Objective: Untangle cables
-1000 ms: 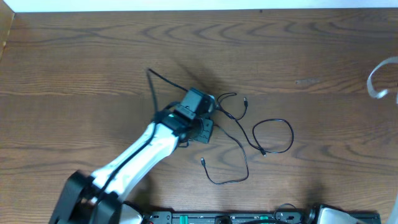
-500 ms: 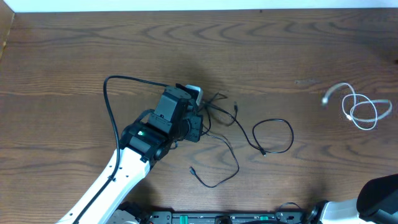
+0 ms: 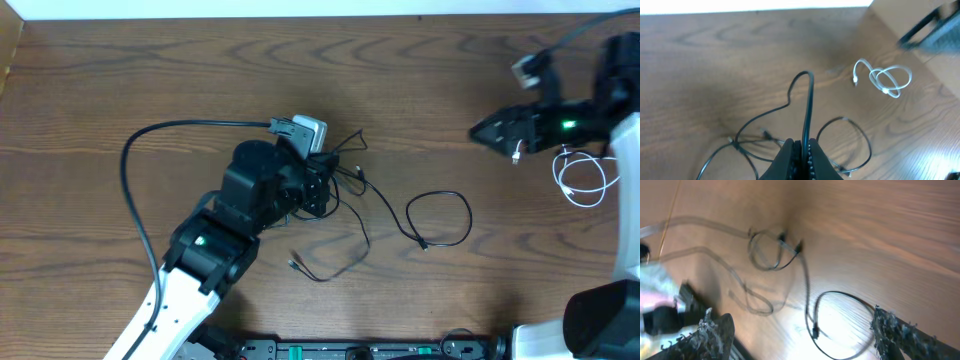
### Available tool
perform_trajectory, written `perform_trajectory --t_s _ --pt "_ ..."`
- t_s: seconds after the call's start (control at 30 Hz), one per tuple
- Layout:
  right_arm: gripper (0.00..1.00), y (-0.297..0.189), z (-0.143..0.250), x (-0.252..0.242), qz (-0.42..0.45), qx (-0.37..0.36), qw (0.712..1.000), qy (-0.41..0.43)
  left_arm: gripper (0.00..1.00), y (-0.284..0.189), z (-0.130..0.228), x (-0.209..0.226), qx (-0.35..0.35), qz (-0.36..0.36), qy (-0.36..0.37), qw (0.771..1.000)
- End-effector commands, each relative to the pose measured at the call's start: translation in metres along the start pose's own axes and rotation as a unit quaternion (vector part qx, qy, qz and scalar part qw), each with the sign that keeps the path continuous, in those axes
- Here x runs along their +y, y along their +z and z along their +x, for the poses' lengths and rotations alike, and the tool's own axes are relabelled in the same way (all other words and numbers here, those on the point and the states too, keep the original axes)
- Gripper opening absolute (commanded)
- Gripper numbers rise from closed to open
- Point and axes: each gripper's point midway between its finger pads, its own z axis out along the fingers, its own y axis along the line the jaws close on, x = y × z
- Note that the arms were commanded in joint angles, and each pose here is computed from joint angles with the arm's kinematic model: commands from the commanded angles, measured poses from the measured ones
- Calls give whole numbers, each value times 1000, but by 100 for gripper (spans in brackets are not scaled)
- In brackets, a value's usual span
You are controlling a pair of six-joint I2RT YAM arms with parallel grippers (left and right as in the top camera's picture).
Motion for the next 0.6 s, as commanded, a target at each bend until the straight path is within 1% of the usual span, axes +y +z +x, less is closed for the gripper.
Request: perform_trajectory --t_s 0.0,0.03,0.1,0.13,0.27,0.33,0.47,0.57 --pt "85 31 10 45 -89 21 993 -79 8 -8 -22 5 -46 -22 -35 998" --pt "86 42 15 59 -116 29 989 -90 7 -9 -28 6 -59 -25 -50 997" --pt "85 58 25 74 -142 46 983 -104 8 -9 -35 4 -74 -18 -72 995" --pt "85 69 32 82 -152 59 980 -113 8 -10 -43 2 -89 -10 -98 991" --pt "85 96 49 103 -181 84 969 -148 8 -12 -52 -1 -107 2 -143 984" --pt "83 115 55 116 -193 86 959 -187 8 -13 -54 5 -116 -5 -215 970" --pt "81 134 53 127 -199 72 953 -217 8 -14 -56 11 -128 -12 -290 948" --pt "77 154 56 138 -210 57 940 -261 7 -14 -56 12 -130 -6 -344 930"
